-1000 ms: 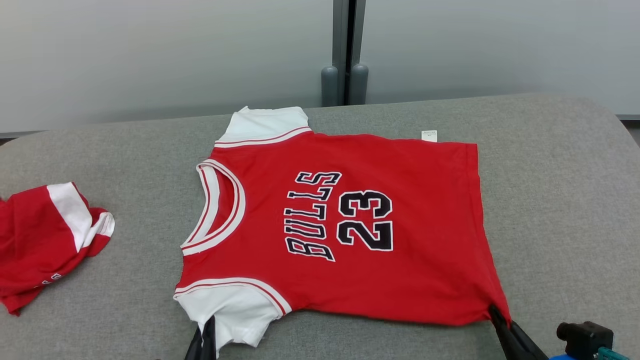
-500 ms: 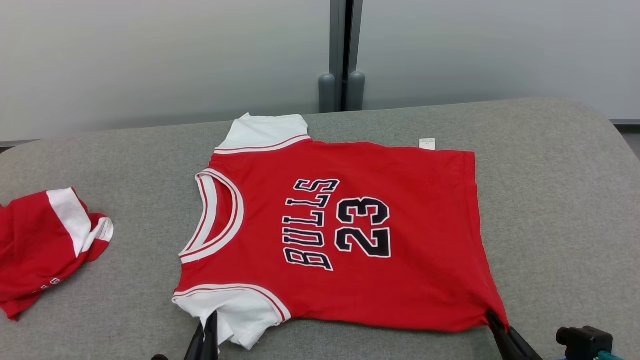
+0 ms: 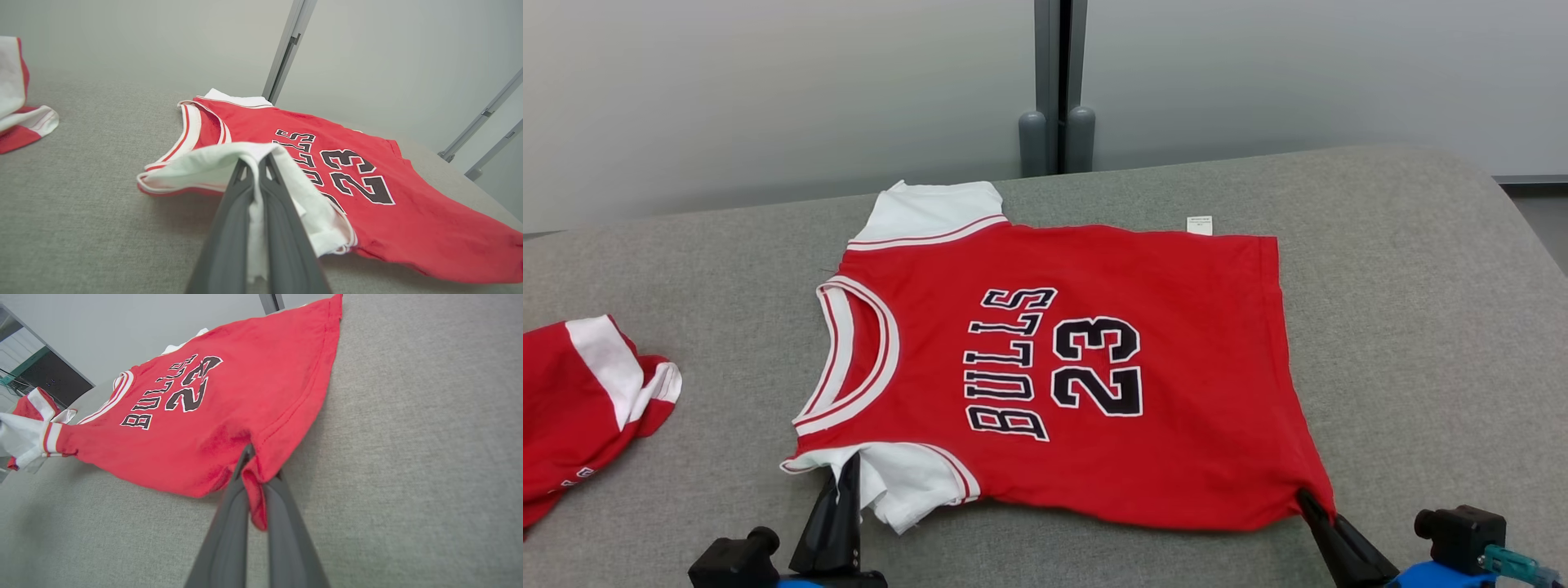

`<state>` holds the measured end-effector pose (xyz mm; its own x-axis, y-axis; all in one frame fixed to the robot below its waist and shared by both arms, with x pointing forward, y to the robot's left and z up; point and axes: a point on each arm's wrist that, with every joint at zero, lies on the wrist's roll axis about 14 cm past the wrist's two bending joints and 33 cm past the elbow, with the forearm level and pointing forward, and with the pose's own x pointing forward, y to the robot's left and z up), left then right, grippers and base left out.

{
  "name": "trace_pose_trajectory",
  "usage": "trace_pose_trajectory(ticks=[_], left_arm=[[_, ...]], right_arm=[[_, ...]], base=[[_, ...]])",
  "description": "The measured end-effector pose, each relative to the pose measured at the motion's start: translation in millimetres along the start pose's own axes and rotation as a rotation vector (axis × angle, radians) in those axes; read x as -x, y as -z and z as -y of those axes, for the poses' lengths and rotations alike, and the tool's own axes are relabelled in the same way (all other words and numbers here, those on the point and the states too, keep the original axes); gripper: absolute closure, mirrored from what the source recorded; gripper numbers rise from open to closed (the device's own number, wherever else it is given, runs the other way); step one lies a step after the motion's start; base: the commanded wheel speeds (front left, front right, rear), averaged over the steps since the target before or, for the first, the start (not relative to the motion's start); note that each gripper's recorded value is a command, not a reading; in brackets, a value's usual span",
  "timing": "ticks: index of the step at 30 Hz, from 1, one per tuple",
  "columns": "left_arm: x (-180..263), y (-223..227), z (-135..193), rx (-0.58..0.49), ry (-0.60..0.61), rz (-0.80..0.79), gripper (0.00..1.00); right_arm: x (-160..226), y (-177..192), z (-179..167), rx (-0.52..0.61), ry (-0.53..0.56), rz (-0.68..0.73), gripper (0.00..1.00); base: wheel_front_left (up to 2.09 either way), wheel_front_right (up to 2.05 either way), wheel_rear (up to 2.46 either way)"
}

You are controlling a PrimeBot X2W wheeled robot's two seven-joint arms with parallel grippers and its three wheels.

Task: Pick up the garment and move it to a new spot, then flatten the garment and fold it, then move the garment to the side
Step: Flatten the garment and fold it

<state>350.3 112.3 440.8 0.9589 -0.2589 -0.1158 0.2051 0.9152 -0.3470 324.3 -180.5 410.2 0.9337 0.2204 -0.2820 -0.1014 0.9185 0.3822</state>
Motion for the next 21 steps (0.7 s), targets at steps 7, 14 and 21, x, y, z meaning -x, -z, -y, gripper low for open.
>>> trace_pose_trajectory(ticks=[7, 14, 21], left_arm=[[-15.7, -7.7, 2.8, -0.022, 0.031, 0.006, 1.00], [-47.2, -19.0, 6.0, -0.070, 0.080, 0.006, 1.00], [-86.7, -16.4, 0.6, -0.107, 0.105, -0.031, 1.00]], right_arm=[[-7.8, -7.2, -3.1, -0.019, -0.012, 0.006, 1.00], [-23.2, -16.0, 1.1, -0.051, -0.008, -0.013, 1.00], [-43.0, -20.0, 6.0, -0.057, -0.004, -0.044, 1.00]], base=[[0.00, 0.00, 0.00], [0.00, 0.00, 0.00], [0.00, 0.00, 0.00]])
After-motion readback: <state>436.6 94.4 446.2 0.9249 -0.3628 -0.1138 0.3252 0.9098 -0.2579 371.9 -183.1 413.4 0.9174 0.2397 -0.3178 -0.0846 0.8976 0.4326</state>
